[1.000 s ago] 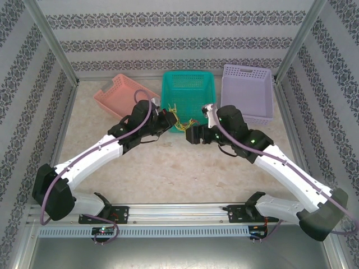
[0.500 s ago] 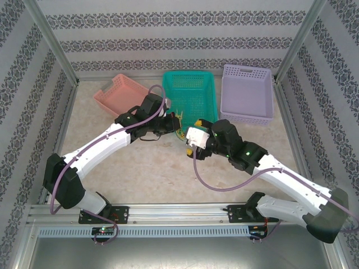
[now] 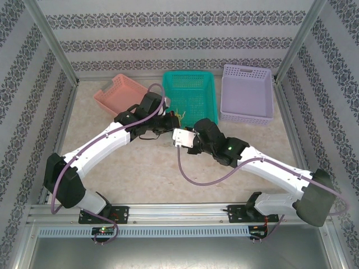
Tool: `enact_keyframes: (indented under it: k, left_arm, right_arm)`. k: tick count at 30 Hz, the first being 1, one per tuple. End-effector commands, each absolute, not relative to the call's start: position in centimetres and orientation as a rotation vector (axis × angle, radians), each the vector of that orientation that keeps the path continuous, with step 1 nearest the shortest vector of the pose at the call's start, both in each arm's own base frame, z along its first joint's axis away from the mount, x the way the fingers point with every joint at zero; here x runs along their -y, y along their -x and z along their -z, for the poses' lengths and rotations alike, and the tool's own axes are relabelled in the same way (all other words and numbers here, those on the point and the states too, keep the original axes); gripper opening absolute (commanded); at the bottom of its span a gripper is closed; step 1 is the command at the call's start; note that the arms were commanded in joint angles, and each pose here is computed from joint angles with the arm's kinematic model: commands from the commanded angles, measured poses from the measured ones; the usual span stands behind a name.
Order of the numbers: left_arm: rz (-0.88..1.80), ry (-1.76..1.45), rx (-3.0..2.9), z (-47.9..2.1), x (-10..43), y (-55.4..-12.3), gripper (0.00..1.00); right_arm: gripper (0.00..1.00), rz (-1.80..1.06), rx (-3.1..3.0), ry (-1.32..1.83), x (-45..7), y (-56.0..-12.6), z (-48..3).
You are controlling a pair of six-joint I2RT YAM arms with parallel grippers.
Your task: Untangle the cables
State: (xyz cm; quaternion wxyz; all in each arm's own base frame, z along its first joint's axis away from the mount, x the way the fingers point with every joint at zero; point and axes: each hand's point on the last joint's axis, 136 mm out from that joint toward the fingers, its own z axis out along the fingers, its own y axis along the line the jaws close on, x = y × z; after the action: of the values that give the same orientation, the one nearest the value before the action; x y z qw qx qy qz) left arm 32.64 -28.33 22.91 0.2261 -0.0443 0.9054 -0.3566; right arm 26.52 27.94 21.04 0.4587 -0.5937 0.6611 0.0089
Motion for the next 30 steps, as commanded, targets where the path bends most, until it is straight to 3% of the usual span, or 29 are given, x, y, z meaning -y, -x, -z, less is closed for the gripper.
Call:
enact_keyframes:
  k: [1, 5, 9, 13, 15, 18, 19, 21, 23, 27, 30]
  left_arm:
    - [1.076, 0.190, -2.357, -25.9, 28.3, -33.0, 0.00]
    - [1.179, 0.336, -2.090, -28.6, 26.2, -33.1, 0.00]
    - [1.290, 0.471, -1.863, -29.9, 24.1, -32.9, 0.00]
    - [1.370, 0.529, -1.826, -29.4, 24.1, -32.7, 0.00]
    - [1.337, 0.582, -1.869, -28.6, 23.7, -32.7, 0.00]
    - [1.209, 0.704, -1.965, -27.1, 22.2, -32.5, 0.00]
    - [1.145, 0.771, -2.011, -26.3, 21.3, -32.2, 0.13]
    - [1.074, 0.816, -2.071, -26.0, 20.5, -31.8, 0.49]
    - [1.012, 0.877, -2.135, -25.8, 19.8, -31.1, 0.71]
    - [0.942, 0.977, -2.262, -25.0, 19.4, -29.9, 0.77]
    - [1.036, 0.992, -2.345, -24.6, 21.7, -29.9, 0.78]
  right_arm:
    - [0.16, -0.234, -1.882, 1.136, -27.3, -28.0, -22.9]
    - [0.00, -0.816, -2.184, 0.661, -26.3, -27.9, -22.7]
    - [0.00, -1.431, -2.269, 0.321, -27.5, -26.6, -22.9]
    - [0.00, -1.703, -2.354, 0.342, -29.3, -24.1, -22.9]
    - [0.00, -1.596, -2.418, 0.407, -28.7, -23.6, -22.2]
    - [0.00, -1.167, -2.345, 0.583, -26.2, -24.0, -21.8]
    - [0.00, -1.005, -2.273, 0.665, -25.4, -24.1, -22.1]
    - [0.00, -0.743, -2.123, 0.790, -24.4, -24.2, -22.7]
    - [0.00, -0.543, -1.978, 0.887, -23.7, -24.3, -23.3]
    - [0.00, -0.324, -1.819, 1.047, -23.5, -24.2, -23.5]
    - [0.00, -0.236, -1.732, 1.148, -24.0, -24.0, -23.4]
